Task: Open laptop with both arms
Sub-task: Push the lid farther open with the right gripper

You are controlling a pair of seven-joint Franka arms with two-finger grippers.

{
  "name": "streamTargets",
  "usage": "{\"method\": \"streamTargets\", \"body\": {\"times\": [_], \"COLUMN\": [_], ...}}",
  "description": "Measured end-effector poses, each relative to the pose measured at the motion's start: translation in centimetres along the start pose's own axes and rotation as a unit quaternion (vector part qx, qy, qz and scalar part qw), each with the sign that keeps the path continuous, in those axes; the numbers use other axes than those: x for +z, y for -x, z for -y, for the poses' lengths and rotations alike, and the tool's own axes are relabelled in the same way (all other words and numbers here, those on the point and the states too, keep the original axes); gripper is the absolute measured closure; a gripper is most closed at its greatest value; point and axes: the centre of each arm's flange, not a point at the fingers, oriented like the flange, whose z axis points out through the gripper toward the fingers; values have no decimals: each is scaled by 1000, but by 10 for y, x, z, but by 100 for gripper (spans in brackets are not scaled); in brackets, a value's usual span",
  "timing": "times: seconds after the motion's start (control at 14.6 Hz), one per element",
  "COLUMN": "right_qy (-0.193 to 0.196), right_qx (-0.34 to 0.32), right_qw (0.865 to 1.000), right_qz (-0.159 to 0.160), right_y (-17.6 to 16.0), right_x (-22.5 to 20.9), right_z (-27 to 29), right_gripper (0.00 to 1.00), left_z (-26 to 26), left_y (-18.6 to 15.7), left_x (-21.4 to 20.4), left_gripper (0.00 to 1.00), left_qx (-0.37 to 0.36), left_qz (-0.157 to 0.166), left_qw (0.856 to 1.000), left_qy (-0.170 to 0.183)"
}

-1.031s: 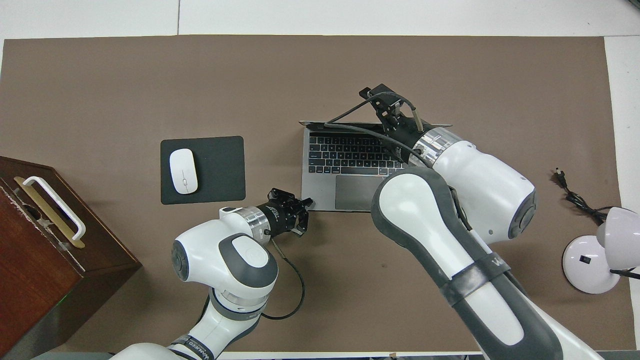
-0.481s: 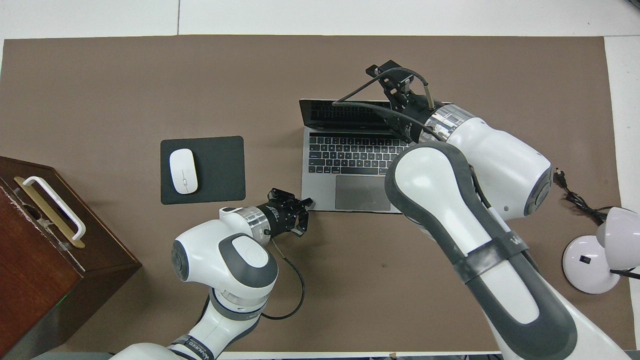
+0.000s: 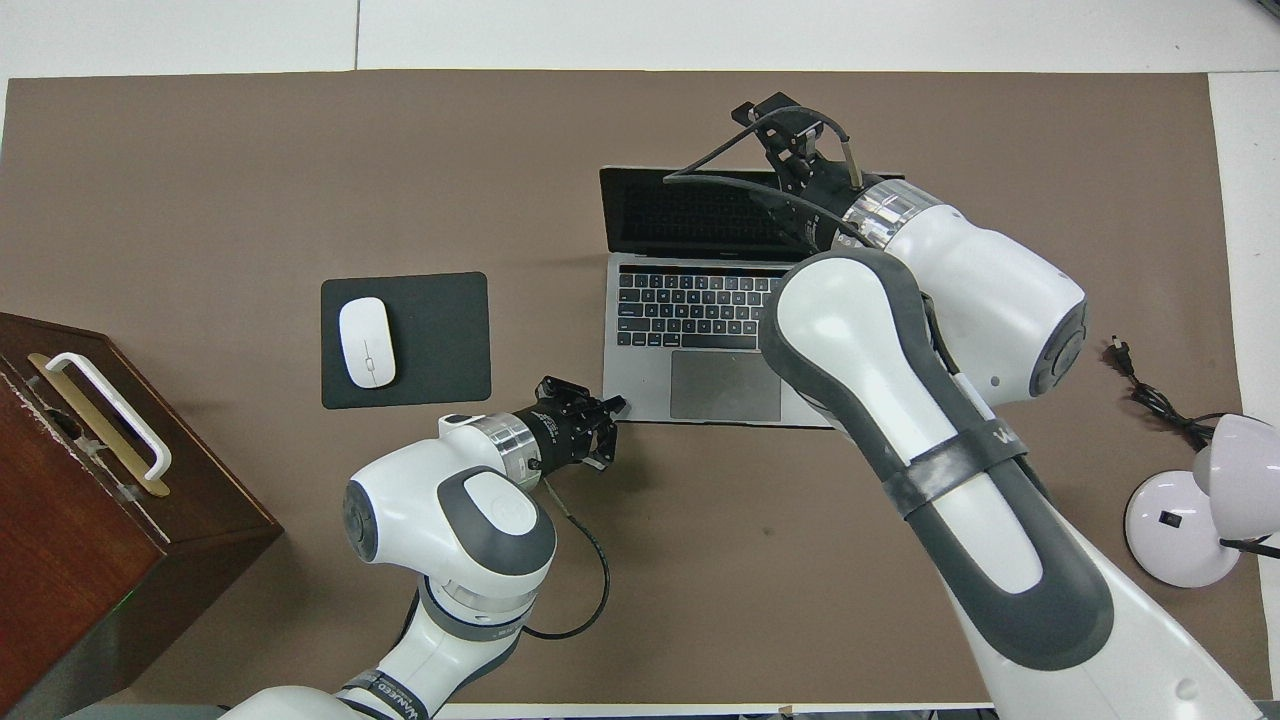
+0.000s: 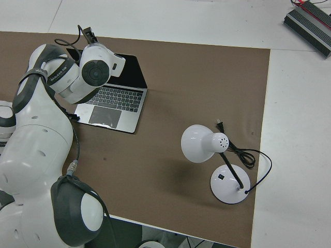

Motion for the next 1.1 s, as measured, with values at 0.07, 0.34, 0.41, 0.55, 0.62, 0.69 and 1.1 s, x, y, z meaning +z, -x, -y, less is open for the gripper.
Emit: {"method": "streamTargets", "body": {"times": [0.07, 0.34, 0.41, 0.55, 0.62, 0.69, 1.1], "right_qy": [-3, -7, -7, -6, -5, -5, -2], "right_qx": [-1, -2, -1, -1, -1, -2, 47], "right_qw": [1000, 1000, 1000, 1000, 1000, 1000, 997], "right_qz": [-1, -2, 0, 8, 13, 18, 62], "right_y": [-2, -8, -9, -9, -8, -7, 38], "right_x": [2, 6, 6, 6, 7, 7, 10], "right_z": [3, 9, 9, 11, 11, 12, 22], "right_gripper": [0, 0, 0, 0, 0, 0, 0], "left_z": [0, 0, 0, 0, 0, 0, 0], "left_y": [0, 0, 0, 0, 0, 0, 0], "left_x": [0, 0, 0, 0, 0, 0, 0], "left_gripper": [99, 99, 99, 99, 99, 99, 99], "left_qx": [0, 0, 0, 0, 0, 1, 1], "left_qz": [0, 0, 0, 0, 0, 0, 0], "left_qw": [1000, 1000, 1000, 1000, 1000, 1000, 1000], "left_qy": [0, 0, 0, 0, 0, 0, 0]}}
